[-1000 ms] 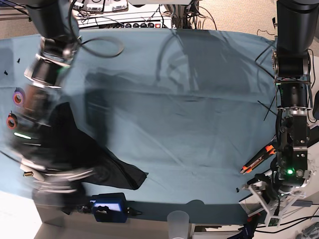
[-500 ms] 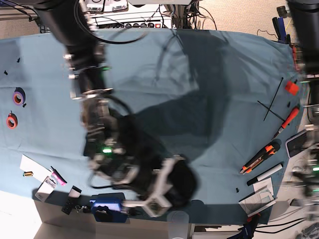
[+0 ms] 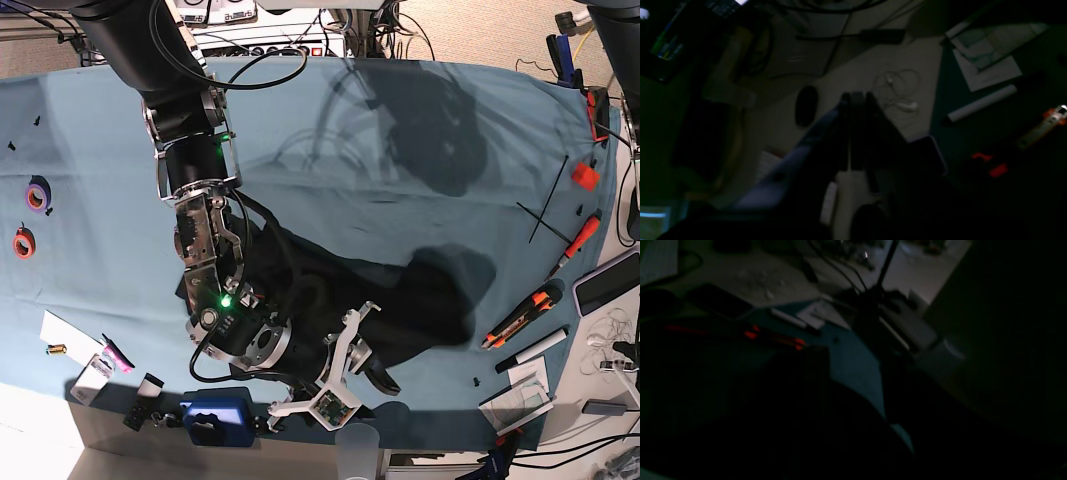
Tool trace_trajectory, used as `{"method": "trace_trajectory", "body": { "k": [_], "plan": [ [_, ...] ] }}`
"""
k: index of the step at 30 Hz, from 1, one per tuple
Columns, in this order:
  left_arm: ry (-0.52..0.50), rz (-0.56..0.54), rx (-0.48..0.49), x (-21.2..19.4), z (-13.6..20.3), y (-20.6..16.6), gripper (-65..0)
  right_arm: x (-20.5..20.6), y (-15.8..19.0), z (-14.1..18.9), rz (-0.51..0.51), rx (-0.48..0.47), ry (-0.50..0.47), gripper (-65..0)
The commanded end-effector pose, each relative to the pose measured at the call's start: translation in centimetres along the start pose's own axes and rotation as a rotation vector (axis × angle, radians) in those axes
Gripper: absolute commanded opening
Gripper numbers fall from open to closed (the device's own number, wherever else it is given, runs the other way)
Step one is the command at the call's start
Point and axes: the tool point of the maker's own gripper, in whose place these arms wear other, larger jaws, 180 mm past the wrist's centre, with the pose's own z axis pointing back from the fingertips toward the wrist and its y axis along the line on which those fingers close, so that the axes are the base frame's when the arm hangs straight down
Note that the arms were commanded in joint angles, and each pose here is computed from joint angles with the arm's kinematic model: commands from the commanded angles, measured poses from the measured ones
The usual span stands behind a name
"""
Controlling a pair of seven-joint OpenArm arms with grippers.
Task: Layout the t-shirt on the table in an organized manner, then fold the t-shirt properly
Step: 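Release the shirt and raise both grippers away from it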
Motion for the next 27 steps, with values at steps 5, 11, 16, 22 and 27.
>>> {"method": "trace_trajectory", "body": {
  "k": [5, 11, 16, 22, 27],
  "plan": [
    [-0.056, 0.054, -0.186, 1.5, 0.6, -3.7, -65.0, -1.3, -7.0, 2.8, -0.103, -0.239, 0.09, -38.8],
    [-0.096, 0.084, -0.568, 2.0, 2.5, -15.7, -65.0, -5.9, -15.7, 10.4, -0.275, -0.493, 0.135, -38.8],
    [-0.132, 0.143, -0.735, 3.6, 4.8, -23.2, -65.0, -10.9, -19.2, 17.3, -0.396, -0.617, 0.207, -38.8],
    [-0.168, 0.188, -0.911, 5.2, 8.4, -30.3, -65.0, -16.6, -20.7, 24.5, -0.47, -0.762, 0.298, -38.8],
    [-0.153, 0.204, -1.038, 4.5, 11.5, -35.8, -65.0, -20.2, -21.1, 30.2, -0.515, -0.868, 0.366, -38.8]
  ]
}}
